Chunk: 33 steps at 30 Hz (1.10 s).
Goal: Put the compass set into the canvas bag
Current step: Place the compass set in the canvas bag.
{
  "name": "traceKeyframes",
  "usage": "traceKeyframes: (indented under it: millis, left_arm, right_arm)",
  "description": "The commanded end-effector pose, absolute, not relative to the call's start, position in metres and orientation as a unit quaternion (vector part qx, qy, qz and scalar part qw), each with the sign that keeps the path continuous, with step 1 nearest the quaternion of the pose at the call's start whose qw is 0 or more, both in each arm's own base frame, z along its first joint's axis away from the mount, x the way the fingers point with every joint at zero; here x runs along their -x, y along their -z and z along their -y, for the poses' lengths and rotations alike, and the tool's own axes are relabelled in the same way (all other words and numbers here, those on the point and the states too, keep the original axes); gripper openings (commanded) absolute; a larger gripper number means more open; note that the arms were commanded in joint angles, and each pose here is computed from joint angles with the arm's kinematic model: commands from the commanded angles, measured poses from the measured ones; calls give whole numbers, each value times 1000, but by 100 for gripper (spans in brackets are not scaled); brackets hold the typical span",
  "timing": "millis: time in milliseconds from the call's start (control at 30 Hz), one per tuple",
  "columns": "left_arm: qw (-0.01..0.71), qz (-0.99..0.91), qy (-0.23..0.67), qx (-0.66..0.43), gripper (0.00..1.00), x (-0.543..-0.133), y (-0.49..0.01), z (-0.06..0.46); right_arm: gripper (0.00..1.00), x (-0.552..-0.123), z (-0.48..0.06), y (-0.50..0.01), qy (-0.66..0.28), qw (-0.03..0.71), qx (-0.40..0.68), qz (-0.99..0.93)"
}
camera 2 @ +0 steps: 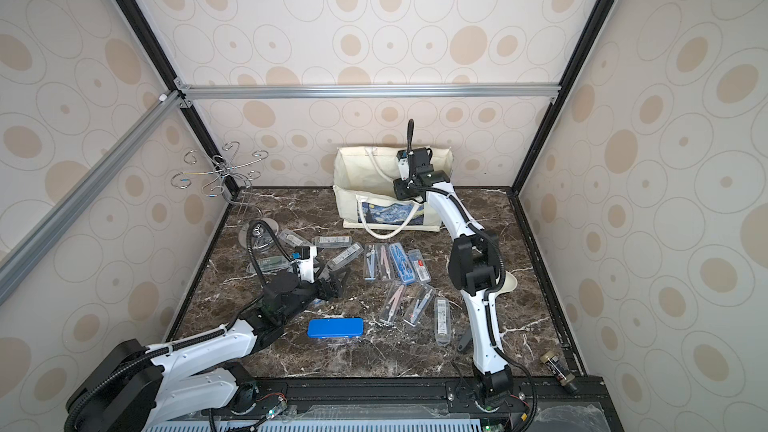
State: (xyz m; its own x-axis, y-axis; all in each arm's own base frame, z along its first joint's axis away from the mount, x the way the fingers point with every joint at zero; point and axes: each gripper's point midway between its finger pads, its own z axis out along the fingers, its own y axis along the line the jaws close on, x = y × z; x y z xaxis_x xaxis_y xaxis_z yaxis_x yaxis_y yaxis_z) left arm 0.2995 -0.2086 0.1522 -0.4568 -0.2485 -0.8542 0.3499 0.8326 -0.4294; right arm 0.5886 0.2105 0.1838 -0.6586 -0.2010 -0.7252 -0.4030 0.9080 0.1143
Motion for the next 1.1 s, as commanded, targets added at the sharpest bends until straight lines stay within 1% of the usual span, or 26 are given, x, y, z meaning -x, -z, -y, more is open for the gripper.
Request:
traceKeyframes:
  millis: [0,167,400,600,867,1067]
  left_arm:
    - [519,-816,254,5,100,-315,-154,199]
    - [506,-830,234,15,100,-321,-145,197]
    - [506,-832,229,21,100,-325,-144,197]
    - [484,-855,185,29,100,-328,-128,188]
    - [475,-864,161,43,100,-329,-120,180]
    - [425,-901,86,21,100,-329,-104,171]
  right_arm:
    - [38,-583,-210,-228,-165,404,164,-885]
    - [42,-573,-213,-255,-184,423,172,-871]
    - [45,-556,-214,-296,-201,460,182,-846]
    - [48,-532,-217,-335,-229,482,194,-823]
    - [50,-477,-217,-372,-283,511,202,-786]
    - [53,-416,-217,-376,-322,520,242,-753]
